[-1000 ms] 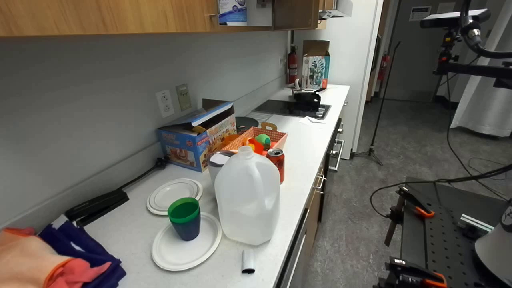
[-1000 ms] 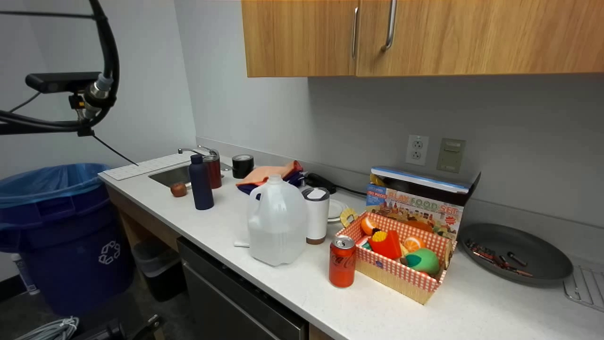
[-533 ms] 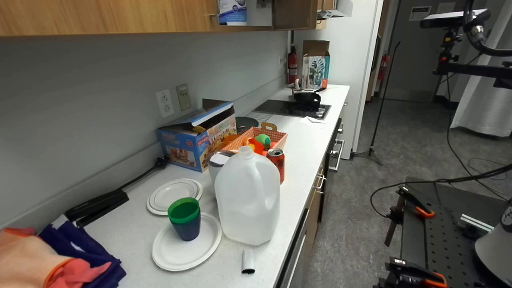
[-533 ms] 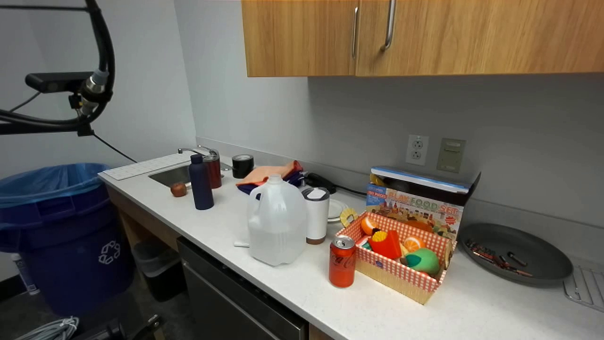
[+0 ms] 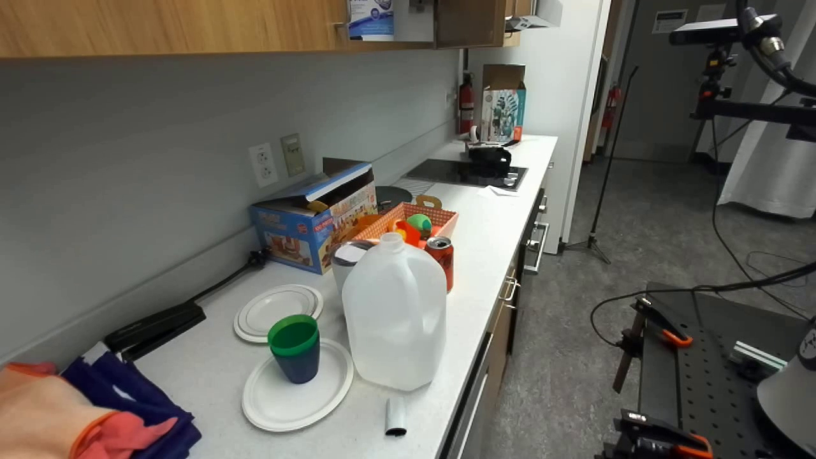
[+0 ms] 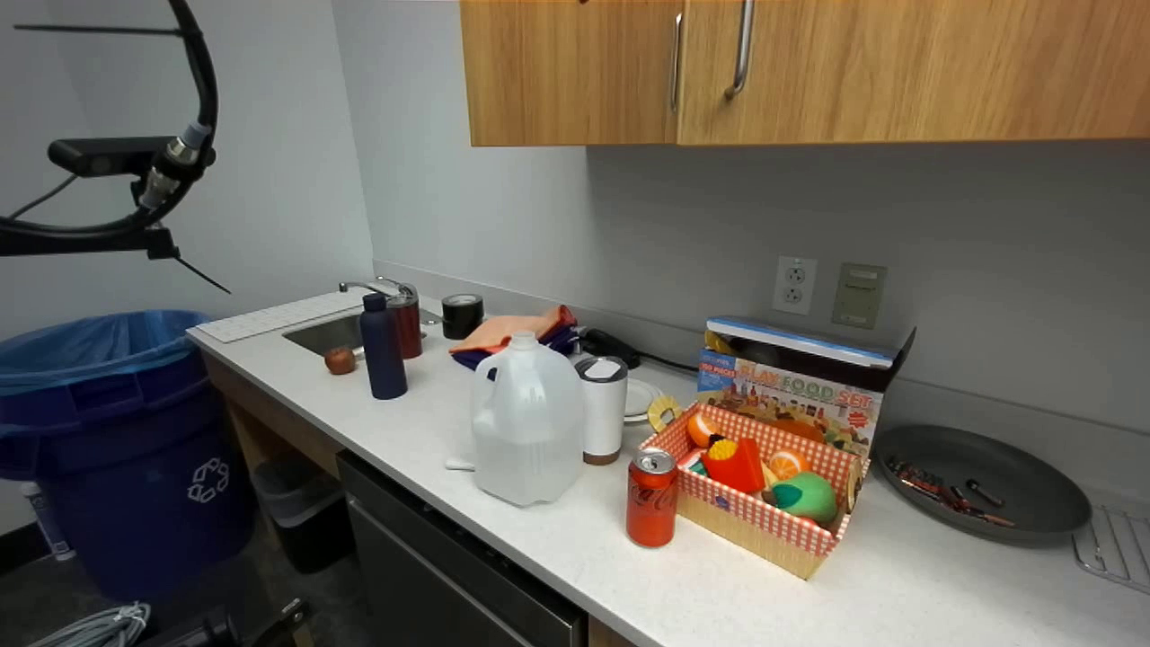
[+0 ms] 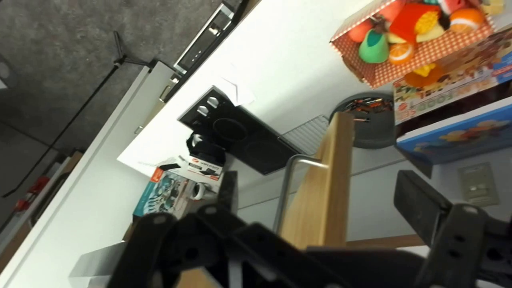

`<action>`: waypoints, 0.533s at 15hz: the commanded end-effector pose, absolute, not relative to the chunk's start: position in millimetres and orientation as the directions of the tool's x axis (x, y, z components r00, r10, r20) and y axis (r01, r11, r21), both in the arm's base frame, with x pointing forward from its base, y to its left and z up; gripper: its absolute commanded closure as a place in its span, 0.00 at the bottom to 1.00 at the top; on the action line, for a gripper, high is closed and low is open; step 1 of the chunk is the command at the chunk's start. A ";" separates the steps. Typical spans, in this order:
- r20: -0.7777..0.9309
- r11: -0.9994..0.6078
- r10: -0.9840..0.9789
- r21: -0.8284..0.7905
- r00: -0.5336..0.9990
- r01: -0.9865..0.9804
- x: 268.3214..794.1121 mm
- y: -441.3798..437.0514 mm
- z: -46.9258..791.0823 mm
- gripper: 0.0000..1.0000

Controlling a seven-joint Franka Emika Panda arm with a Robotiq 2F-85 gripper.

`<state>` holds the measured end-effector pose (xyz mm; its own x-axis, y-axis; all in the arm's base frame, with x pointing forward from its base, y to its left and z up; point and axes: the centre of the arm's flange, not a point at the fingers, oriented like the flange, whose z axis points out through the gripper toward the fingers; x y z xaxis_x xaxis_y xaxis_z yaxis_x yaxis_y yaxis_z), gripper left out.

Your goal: Open the top right cabinet door

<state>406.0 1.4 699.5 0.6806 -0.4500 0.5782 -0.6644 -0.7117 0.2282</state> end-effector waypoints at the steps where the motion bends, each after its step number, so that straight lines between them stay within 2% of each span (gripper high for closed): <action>1: 0.552 -0.794 -0.390 0.203 0.737 -0.573 422.2 23.1 715.4 0.00; 8: 0.693 -0.873 -0.177 0.217 0.699 -0.436 461.3 44.6 741.0 0.00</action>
<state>441.2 44.9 725.2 0.7148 -0.2569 0.6504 -0.4861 -0.8512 0.1979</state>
